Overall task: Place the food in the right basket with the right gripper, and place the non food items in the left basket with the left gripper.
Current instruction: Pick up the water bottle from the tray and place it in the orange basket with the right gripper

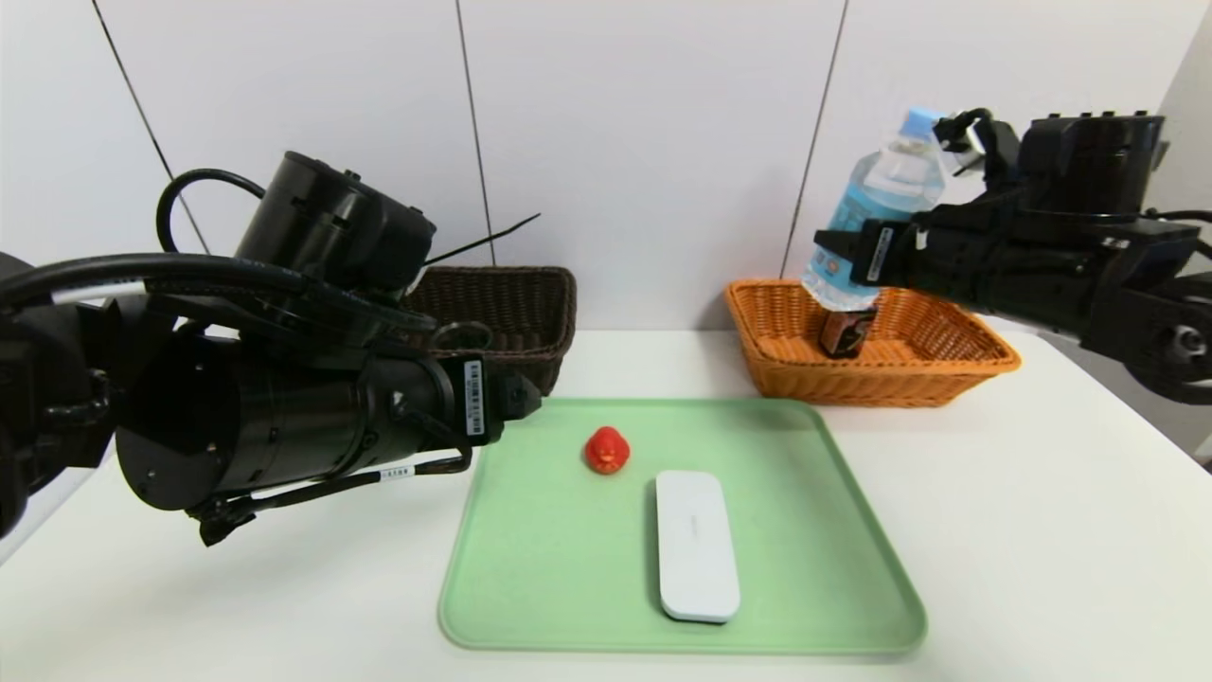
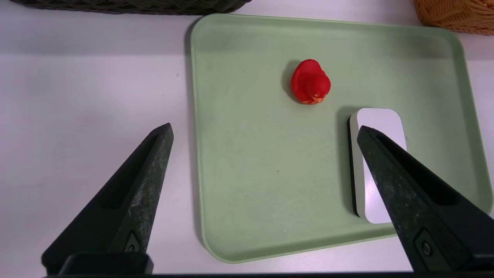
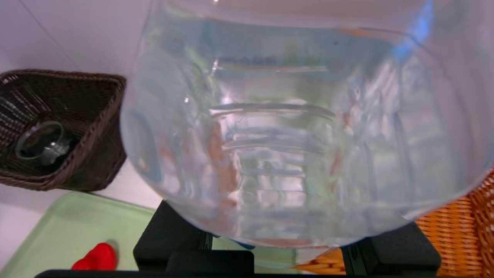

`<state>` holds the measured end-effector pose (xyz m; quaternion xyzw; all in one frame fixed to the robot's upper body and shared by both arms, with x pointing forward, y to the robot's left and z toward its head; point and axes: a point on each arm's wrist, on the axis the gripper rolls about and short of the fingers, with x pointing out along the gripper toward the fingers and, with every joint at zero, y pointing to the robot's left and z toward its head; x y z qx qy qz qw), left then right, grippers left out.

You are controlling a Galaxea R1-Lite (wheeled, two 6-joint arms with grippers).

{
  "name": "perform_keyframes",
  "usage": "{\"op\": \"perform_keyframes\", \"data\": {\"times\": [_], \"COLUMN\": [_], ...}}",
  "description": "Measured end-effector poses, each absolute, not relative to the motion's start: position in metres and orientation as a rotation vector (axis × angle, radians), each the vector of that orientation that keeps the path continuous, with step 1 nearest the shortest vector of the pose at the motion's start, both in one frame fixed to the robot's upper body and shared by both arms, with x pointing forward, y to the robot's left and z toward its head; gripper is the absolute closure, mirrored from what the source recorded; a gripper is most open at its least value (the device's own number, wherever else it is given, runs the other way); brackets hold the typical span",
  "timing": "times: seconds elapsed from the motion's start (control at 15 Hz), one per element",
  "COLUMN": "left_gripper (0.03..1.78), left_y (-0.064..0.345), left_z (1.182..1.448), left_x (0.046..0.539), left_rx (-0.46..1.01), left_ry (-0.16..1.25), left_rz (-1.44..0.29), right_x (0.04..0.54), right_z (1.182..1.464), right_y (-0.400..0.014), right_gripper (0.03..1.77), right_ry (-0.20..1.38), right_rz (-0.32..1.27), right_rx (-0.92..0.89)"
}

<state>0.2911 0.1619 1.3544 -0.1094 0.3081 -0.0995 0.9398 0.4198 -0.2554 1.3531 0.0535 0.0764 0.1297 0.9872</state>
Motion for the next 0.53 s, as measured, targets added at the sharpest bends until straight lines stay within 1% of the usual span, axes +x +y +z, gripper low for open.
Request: {"op": "perform_keyframes", "data": {"times": [0.33, 0.53], "left_gripper": [0.12, 0.12], "left_y": [0.161, 0.161], "left_z": [1.354, 1.353], "left_x": [0.292, 0.292], "left_rx": [-0.223, -0.220], "left_ry": [0.627, 0.633], "left_rz": [-0.204, -0.202], "right_x": [0.470, 0.495], "right_z": [1.316, 1.298], "right_y": [-0.257, -0.257], "right_gripper": [0.95, 0.95], "right_ry": [0.217, 0.239], "right_rz": [0.217, 0.196], "right_rx": [0.102, 0.103]}}
